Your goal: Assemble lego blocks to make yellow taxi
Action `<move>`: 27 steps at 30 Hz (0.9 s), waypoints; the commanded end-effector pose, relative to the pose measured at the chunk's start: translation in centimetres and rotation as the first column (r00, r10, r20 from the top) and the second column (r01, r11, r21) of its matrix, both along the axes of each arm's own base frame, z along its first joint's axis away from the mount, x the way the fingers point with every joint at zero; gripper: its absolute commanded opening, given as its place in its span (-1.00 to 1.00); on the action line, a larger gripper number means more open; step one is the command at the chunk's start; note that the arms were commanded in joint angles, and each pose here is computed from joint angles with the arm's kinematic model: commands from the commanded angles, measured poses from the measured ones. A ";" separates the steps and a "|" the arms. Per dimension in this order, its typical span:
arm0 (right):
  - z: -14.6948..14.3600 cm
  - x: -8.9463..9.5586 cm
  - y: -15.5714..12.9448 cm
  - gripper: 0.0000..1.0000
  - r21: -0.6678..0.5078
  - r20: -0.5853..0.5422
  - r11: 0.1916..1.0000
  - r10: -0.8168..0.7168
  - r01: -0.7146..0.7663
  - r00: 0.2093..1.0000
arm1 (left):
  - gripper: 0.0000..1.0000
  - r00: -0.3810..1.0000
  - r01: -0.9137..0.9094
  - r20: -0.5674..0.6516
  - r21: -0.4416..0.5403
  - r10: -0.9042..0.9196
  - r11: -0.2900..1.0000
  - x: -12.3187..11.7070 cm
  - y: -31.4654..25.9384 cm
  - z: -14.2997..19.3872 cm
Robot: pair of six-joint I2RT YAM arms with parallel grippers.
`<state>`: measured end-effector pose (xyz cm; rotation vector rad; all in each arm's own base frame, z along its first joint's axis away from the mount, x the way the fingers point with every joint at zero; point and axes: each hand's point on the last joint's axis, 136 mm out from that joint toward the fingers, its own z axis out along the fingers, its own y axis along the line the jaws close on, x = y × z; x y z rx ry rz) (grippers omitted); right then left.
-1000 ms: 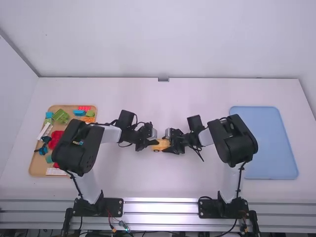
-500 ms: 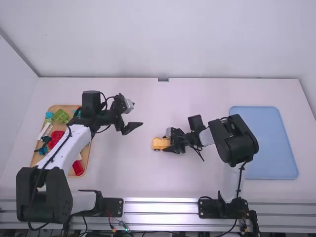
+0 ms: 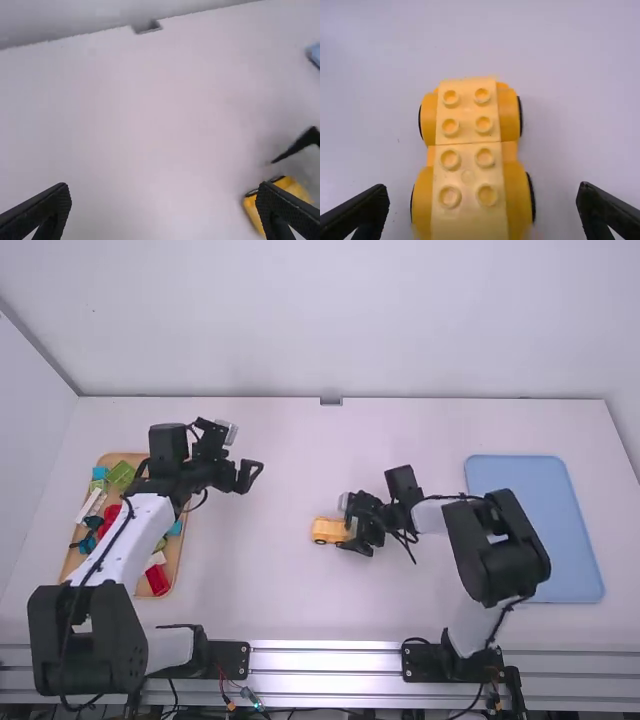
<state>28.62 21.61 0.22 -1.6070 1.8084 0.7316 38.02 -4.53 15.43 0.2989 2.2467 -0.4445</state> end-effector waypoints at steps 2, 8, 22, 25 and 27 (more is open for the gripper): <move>1.7 1.4 -1.7 0.97 -0.087 0.086 0.994 -0.065 0.073 0.994 | 0.99 0.940 -0.328 -0.084 0.031 0.330 0.944 0.6 4.8 0.2; 5.2 2.8 -4.0 0.97 -0.104 0.181 0.982 -0.140 0.160 0.974 | 0.99 0.739 -0.606 -0.236 0.177 0.631 0.775 0.2 11.3 -0.4; 6.6 3.9 -4.8 0.97 -0.080 0.235 0.978 -0.168 0.191 0.957 | 0.98 0.410 -0.744 -0.608 0.209 0.680 0.635 4.4 15.6 -6.0; 6.6 3.9 -4.7 0.97 -0.080 0.235 0.978 -0.167 0.190 0.958 | 0.98 0.419 -0.737 -0.614 0.200 0.669 0.646 4.6 15.4 -6.6; 6.6 3.9 -4.8 0.97 -0.080 0.236 0.978 -0.167 0.191 0.957 | 0.98 0.418 -0.735 -0.597 0.221 0.685 0.641 4.5 15.9 -7.3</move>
